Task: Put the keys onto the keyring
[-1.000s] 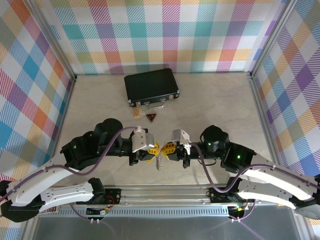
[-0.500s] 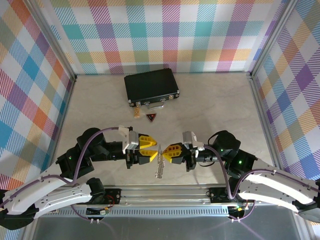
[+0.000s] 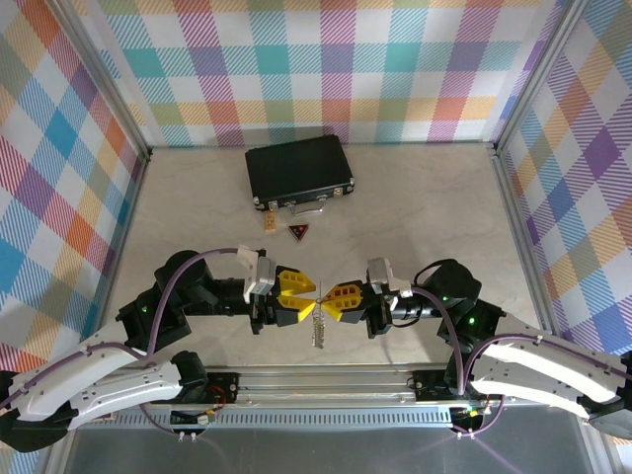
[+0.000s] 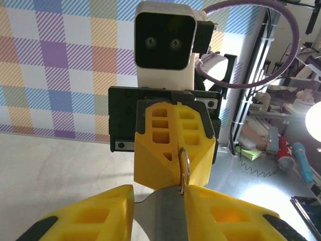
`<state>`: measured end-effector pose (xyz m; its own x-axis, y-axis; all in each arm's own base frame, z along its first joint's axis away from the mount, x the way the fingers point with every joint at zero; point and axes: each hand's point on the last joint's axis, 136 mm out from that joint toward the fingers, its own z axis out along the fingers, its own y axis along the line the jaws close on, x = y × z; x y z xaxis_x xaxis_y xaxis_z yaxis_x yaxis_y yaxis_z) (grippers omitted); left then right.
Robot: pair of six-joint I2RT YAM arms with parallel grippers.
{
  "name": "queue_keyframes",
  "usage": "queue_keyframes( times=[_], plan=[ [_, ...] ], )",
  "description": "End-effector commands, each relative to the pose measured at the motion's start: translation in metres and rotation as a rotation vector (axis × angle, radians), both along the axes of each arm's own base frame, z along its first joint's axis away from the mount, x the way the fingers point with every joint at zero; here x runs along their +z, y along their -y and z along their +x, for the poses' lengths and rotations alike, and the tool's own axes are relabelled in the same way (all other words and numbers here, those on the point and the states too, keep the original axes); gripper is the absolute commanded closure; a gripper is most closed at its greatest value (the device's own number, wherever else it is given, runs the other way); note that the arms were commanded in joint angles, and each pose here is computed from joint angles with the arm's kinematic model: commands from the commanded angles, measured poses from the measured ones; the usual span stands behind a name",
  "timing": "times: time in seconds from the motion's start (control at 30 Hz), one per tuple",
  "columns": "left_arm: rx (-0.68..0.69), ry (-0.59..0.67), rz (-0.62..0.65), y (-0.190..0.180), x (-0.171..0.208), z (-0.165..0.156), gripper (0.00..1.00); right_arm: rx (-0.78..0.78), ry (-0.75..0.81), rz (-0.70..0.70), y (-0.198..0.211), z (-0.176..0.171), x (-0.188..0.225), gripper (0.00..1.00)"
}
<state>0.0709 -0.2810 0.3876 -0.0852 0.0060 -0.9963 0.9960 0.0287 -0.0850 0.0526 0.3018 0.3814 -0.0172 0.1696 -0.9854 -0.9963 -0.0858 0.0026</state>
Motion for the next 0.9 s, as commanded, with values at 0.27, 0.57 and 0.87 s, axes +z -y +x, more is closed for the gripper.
queue_keyframes(
  times=[0.27, 0.57, 0.87],
  plan=[
    [-0.064, -0.001, -0.042, 0.0074, 0.0098, -0.0078, 0.72, -0.003, 0.013, 0.037, 0.0015, -0.0010, 0.0059, 1.00],
    [-0.055, -0.002, -0.037, 0.0078, 0.0084, -0.0060, 0.80, -0.011, 0.014, 0.039, 0.0022, -0.0005, 0.0035, 1.00],
    [-0.057, -0.004, -0.040, 0.0068, 0.0074, -0.0069, 0.83, -0.010, 0.015, 0.062, 0.0043, -0.0009, 0.0048, 1.00]
  ],
)
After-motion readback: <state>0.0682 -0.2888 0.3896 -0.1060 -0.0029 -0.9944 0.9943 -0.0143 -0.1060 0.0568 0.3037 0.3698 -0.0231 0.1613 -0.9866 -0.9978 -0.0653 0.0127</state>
